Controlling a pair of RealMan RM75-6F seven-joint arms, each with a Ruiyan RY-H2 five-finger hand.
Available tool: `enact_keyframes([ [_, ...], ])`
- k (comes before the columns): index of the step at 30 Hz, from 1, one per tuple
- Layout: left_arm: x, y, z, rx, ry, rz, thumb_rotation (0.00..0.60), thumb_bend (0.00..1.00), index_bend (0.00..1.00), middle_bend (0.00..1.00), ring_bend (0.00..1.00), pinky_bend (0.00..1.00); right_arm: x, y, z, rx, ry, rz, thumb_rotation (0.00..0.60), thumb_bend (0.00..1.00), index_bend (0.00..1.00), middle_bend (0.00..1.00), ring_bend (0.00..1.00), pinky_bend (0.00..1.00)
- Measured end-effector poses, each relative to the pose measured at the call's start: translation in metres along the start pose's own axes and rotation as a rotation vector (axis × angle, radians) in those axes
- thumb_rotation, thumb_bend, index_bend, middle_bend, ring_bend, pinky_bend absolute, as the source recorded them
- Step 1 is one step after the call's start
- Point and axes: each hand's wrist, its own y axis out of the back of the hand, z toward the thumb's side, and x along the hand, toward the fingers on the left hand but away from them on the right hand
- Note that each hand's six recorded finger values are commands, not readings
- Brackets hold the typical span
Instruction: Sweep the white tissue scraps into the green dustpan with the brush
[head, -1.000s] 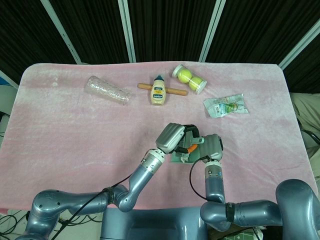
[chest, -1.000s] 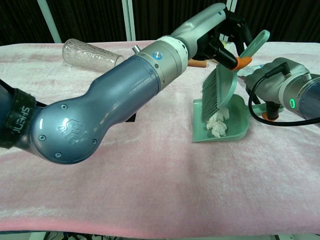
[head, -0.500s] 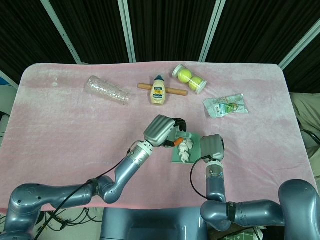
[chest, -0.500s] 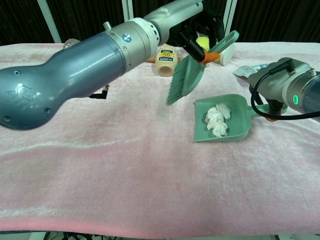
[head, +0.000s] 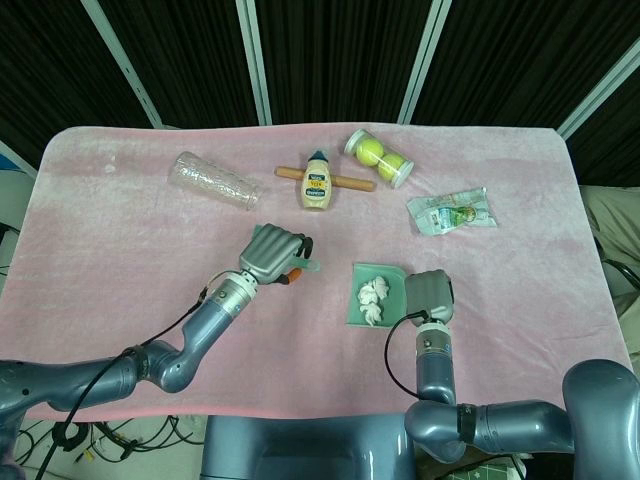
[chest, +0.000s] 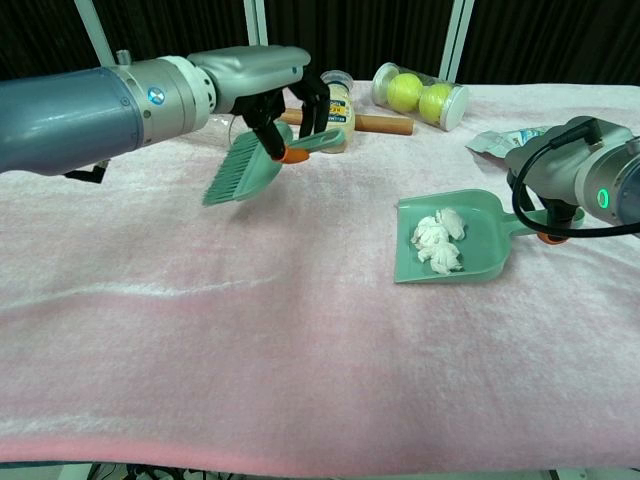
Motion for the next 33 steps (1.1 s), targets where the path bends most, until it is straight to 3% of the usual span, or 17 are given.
enact_keyframes([
  [6, -0.014, -0.019, -0.023, 0.105, 0.039, -0.073, 0.6, 0.44, 0.63, 0.69, 0.89, 0.99, 0.001, -0.002, 0.0, -0.004, 0.004, 0.006, 0.6, 0.45, 0.74, 0.68, 0.72, 0.75],
  [12, -0.028, -0.031, -0.05, 0.165, 0.091, -0.129, 0.6, 0.35, 0.58, 0.64, 0.89, 0.99, 0.0, -0.006, 0.0, -0.002, 0.006, 0.012, 0.6, 0.45, 0.74, 0.68, 0.72, 0.75],
  [14, -0.032, -0.033, -0.056, 0.174, 0.107, -0.146, 0.6, 0.27, 0.56, 0.61, 0.88, 0.99, -0.001, -0.007, 0.0, -0.003, 0.008, 0.014, 0.6, 0.45, 0.74, 0.68, 0.72, 0.75],
  [17, -0.037, -0.037, -0.065, 0.197, 0.127, -0.179, 0.6, 0.05, 0.47, 0.51, 0.88, 0.99, -0.001, -0.01, 0.0, -0.004, 0.009, 0.017, 0.6, 0.45, 0.74, 0.68, 0.72, 0.75],
  [20, -0.041, -0.038, -0.071, 0.219, 0.144, -0.202, 0.6, 0.0, 0.36, 0.42, 0.88, 0.99, -0.001, -0.011, 0.0, -0.004, 0.008, 0.018, 0.6, 0.45, 0.74, 0.68, 0.72, 0.75],
  [27, -0.043, -0.029, -0.072, 0.191, 0.166, -0.166, 0.6, 0.0, 0.31, 0.37, 0.88, 0.99, -0.001, -0.012, -0.001, -0.009, 0.01, 0.019, 0.6, 0.45, 0.74, 0.66, 0.72, 0.75],
  [33, -0.046, -0.019, -0.073, 0.15, 0.171, -0.119, 0.6, 0.0, 0.31, 0.37, 0.88, 0.99, -0.001, -0.014, -0.002, -0.012, 0.013, 0.021, 0.6, 0.38, 0.68, 0.55, 0.69, 0.75],
])
